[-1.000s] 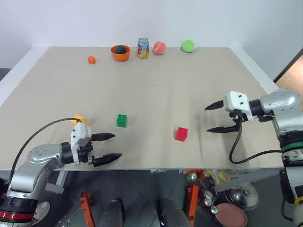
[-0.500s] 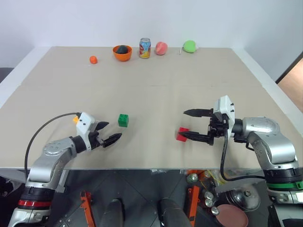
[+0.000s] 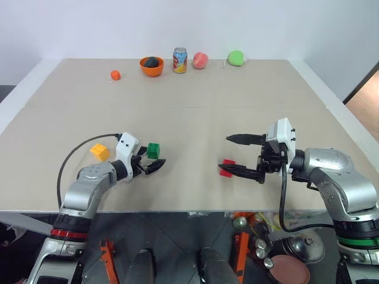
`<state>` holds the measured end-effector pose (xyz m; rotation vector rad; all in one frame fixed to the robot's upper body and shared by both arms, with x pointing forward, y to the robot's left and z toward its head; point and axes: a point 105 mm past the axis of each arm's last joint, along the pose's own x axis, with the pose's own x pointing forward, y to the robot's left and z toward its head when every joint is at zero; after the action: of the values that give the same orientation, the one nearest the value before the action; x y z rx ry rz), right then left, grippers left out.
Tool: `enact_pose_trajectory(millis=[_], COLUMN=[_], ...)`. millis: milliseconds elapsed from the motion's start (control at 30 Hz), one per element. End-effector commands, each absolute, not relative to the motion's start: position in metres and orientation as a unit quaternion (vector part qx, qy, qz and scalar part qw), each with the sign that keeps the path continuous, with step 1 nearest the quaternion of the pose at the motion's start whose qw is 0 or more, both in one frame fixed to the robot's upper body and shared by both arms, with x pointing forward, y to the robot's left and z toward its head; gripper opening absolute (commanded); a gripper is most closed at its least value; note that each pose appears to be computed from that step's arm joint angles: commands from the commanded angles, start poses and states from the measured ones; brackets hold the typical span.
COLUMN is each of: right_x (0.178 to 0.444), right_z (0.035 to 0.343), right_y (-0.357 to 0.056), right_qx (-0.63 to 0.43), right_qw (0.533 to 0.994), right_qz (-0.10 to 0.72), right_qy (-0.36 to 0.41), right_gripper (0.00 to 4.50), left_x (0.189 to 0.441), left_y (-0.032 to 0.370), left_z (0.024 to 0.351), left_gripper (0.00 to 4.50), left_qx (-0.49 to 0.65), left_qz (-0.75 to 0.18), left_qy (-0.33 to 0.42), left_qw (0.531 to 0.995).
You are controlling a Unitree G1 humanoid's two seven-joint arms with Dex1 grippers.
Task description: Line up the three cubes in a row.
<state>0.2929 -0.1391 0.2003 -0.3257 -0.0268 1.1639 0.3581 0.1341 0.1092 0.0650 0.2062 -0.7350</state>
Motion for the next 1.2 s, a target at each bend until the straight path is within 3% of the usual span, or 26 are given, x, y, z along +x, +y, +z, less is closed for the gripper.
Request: enact_pose_trajectory(millis=[33, 333, 633, 900, 1200], right_x=[0.287, 0.288, 0.289, 0.278, 0.258], right_z=[0.215, 0.214, 0.216, 0.226, 0.226], right_y=[-0.14, -0.139, -0.14, -0.155, -0.167], right_qx=[-0.168, -0.168, -0.175, -0.16, -0.142], right_qw=[0.823, 0.828, 0.827, 0.835, 0.863], right_qz=[0.542, 0.534, 0.532, 0.524, 0.483], right_qy=[-0.04, -0.04, -0.043, -0.048, -0.046], right_gripper=[4.49, 4.5, 4.5, 4.5, 4.5], left_x=[0.365, 0.375, 0.369, 0.335, 0.339], left_y=[0.133, 0.138, 0.118, 0.069, 0.058], left_z=[0.116, 0.117, 0.136, 0.165, 0.159], left_gripper=[4.24, 1.34, 1.34, 1.34, 1.34], left_qx=[0.046, 0.062, 0.1, 0.139, 0.191], left_qz=[-0.346, -0.324, -0.407, -0.613, -0.737], left_qy=[0.092, 0.089, 0.033, -0.054, -0.036], left_qw=[0.932, 0.94, 0.907, 0.776, 0.648])
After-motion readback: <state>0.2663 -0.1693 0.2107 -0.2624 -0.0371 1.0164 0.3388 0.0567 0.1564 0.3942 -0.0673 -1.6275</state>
